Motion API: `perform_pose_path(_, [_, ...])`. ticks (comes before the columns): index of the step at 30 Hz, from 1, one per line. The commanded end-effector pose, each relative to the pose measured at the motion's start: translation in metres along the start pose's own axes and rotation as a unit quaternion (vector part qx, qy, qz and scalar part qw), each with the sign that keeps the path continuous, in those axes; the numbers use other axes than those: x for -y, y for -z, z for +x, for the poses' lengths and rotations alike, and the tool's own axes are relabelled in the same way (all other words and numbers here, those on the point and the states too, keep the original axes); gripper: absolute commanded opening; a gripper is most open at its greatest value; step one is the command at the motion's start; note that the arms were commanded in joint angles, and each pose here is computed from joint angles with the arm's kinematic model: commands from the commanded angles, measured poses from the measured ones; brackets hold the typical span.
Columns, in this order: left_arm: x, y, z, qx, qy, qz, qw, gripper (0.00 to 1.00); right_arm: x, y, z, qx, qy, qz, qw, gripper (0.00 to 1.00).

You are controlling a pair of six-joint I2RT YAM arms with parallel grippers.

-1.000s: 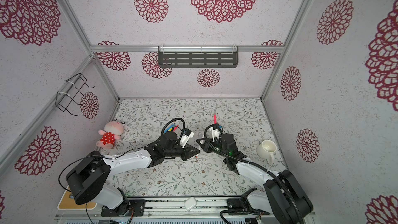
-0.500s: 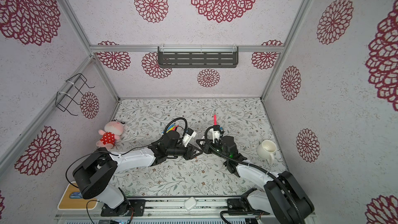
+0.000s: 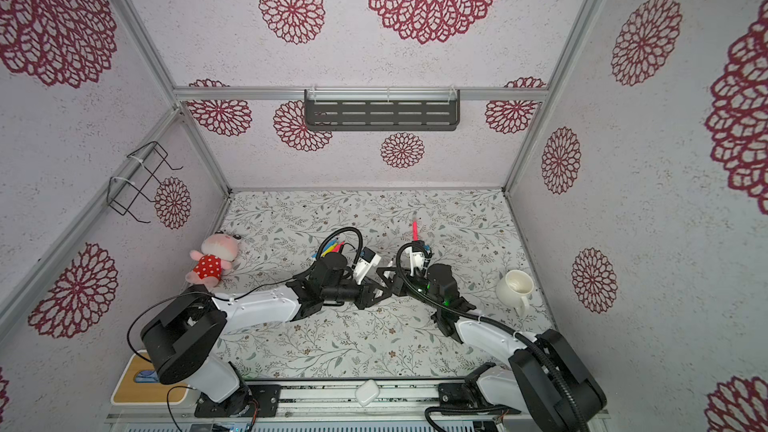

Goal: Insert the pens into the pen caps
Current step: 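Hold the white marker with the left gripper while the right nears the red cap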

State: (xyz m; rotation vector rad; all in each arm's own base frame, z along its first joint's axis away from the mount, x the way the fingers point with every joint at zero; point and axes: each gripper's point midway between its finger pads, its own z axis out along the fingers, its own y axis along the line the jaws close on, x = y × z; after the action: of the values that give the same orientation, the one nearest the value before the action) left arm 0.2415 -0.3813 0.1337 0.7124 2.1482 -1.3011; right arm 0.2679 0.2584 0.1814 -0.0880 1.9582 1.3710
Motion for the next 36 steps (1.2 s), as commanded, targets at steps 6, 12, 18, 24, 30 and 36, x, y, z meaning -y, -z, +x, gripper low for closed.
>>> perform_pose_path(6, [-0.017,0.006,-0.012,0.017,0.011,-0.063,0.998,0.0,-0.001,0.011,-0.013,0.04,0.024,0.022,0.999,0.58])
perform_pose_path(12, [-0.024,0.009,-0.005,0.007,0.008,-0.081,0.997,0.0,0.017,0.047,-0.03,0.093,0.052,0.126,0.986,0.69])
perform_pose_path(18, [-0.03,0.012,-0.004,0.003,0.006,-0.105,0.994,0.0,0.057,0.084,-0.041,0.088,0.075,0.297,0.948,0.71])
perform_pose_path(24, [-0.035,0.016,-0.002,-0.004,-0.004,-0.133,0.991,0.0,0.091,0.1,-0.038,0.041,0.089,0.41,0.907,0.71])
perform_pose_path(30, [-0.036,0.019,-0.001,-0.004,-0.007,-0.142,0.99,0.0,0.11,0.09,-0.038,-0.001,0.107,0.441,0.891,0.7])
perform_pose_path(36, [-0.038,0.02,0.0,-0.006,-0.01,-0.149,0.989,0.0,0.129,0.073,-0.039,-0.037,0.126,0.465,0.875,0.65])
